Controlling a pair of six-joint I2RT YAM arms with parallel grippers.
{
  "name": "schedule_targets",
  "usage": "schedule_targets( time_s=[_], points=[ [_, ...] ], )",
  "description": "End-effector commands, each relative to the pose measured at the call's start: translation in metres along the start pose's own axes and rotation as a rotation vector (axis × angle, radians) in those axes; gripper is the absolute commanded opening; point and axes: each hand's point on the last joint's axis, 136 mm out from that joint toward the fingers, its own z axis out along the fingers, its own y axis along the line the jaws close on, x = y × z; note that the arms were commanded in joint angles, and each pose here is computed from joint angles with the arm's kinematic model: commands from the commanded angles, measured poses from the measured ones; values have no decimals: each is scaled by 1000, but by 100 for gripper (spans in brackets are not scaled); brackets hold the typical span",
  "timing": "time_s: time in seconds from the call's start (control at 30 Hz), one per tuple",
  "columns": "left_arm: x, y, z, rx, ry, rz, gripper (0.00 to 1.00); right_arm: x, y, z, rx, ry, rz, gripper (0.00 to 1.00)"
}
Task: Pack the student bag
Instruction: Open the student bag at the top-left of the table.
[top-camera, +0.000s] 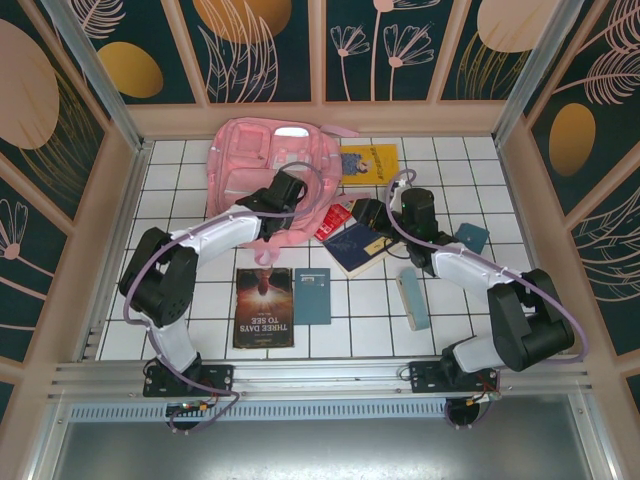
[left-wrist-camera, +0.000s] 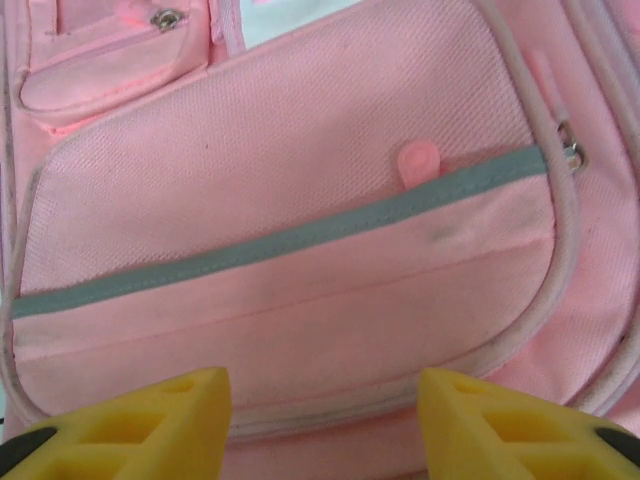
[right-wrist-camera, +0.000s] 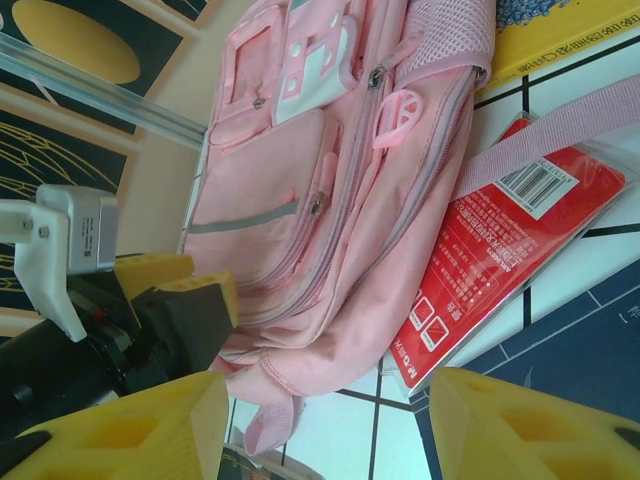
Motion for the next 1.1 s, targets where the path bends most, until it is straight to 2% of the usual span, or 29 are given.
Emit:
schedule_targets(
  time_s=[0.0, 0.13, 0.23, 0.33, 0.53, 0.83, 0.93, 1.0, 1.07],
  points=[
    [-4, -4, 11, -11, 1, 37, 52, -5, 7, -1, -41, -25, -1, 56],
    [-2, -10, 21, -7, 9, 82, 57, -1, 4, 2, -40, -14, 5, 56],
    [1, -7, 32, -59, 25, 129, 59, 1, 5, 3, -45, -8, 6, 56],
    [3, -21, 36, 12, 43, 151, 62, 3, 5, 4, -45, -2, 5, 56],
    [-5, -40, 15, 178, 1, 153, 67, 4, 2, 6, -38, 3, 5, 56],
    [12, -46, 34, 163, 59, 188, 65, 9, 0, 9, -42, 20, 16, 56],
    [10, -31, 42, 60, 53, 182, 60, 9, 0, 9, -41, 19, 17, 56],
    [6, -21, 44, -9, 40, 185, 53, 10, -1, 10, -42, 22, 21, 57],
    [2, -11, 45, -73, 27, 186, 36, 12, 1, 11, -47, 25, 22, 57]
  ],
)
